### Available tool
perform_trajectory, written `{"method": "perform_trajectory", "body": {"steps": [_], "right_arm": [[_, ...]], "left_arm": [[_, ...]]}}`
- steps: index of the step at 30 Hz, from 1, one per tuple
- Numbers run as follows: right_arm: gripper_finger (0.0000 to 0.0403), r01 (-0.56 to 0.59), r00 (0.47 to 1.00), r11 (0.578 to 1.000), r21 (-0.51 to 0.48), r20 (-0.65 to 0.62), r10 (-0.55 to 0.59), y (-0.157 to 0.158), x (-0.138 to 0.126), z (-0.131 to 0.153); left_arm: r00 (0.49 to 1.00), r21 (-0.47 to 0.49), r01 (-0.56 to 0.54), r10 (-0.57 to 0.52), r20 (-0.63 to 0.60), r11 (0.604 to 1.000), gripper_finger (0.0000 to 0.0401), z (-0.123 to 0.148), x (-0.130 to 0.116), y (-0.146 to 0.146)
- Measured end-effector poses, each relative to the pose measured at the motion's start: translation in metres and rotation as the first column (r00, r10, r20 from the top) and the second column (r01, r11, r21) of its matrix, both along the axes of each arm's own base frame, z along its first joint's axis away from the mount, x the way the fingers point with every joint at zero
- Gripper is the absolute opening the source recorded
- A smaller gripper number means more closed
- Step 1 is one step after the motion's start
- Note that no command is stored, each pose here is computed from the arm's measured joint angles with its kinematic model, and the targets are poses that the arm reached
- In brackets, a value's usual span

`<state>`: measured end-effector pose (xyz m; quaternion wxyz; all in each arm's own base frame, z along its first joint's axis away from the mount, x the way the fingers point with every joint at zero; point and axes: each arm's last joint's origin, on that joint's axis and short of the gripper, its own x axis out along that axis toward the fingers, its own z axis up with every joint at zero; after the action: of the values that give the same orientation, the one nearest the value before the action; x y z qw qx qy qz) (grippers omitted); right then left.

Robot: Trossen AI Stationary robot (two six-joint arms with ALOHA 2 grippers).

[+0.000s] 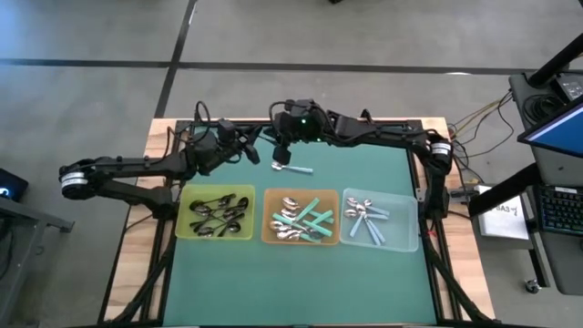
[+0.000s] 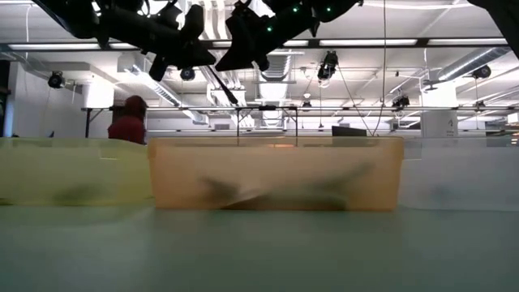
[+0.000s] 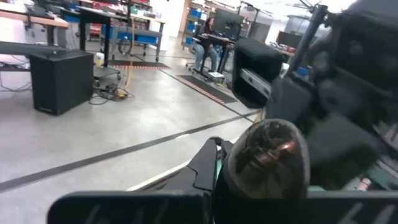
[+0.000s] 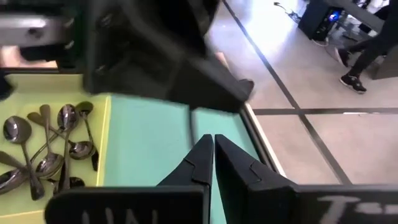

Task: Sort silverware by color (type)
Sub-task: Put the black spoon into the yellow bin

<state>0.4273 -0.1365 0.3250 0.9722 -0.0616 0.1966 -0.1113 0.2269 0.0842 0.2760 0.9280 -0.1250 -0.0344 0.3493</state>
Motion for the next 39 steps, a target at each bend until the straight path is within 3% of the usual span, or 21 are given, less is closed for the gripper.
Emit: {"method": "perform_trajectory", "body": {"steps": [9,14,19,23,30,39], "right_arm": [[0.0016,0.008,0.999,1.000,0.005,-0.053,-0.008,-0.004,-0.010,0.004],[0.0053,0.053,0.984,0.997,0.050,-0.170,-0.043,-0.014,-0.026,0.014],[0.0096,0.125,0.959,0.980,0.153,-0.273,-0.079,-0.018,-0.037,0.013],[0.0112,0.207,0.921,0.949,0.238,-0.373,-0.108,-0.020,-0.046,0.002],[0.0114,0.280,0.880,0.912,0.300,-0.460,-0.119,-0.016,-0.050,-0.032],[0.0096,0.343,0.835,0.876,0.338,-0.537,-0.120,-0.010,-0.056,-0.072]], "left_arm": [[0.998,-0.031,0.028,-0.030,-0.046,0.999,0.0001,-0.003,-0.003,-0.002],[0.989,-0.122,0.023,-0.040,-0.140,0.992,0.0001,-0.007,-0.019,-0.007],[0.967,-0.278,0.154,-0.201,-0.153,0.948,0.0001,0.002,-0.040,-0.020],[0.896,-0.466,0.119,-0.297,-0.329,0.877,0.0000,0.008,-0.061,-0.033],[0.679,-0.580,-0.068,-0.388,-0.623,0.812,0.0000,0.027,-0.090,-0.050],[0.499,-0.657,-0.176,-0.509,-0.701,0.733,0.0010,0.015,-0.084,-0.052]]}}
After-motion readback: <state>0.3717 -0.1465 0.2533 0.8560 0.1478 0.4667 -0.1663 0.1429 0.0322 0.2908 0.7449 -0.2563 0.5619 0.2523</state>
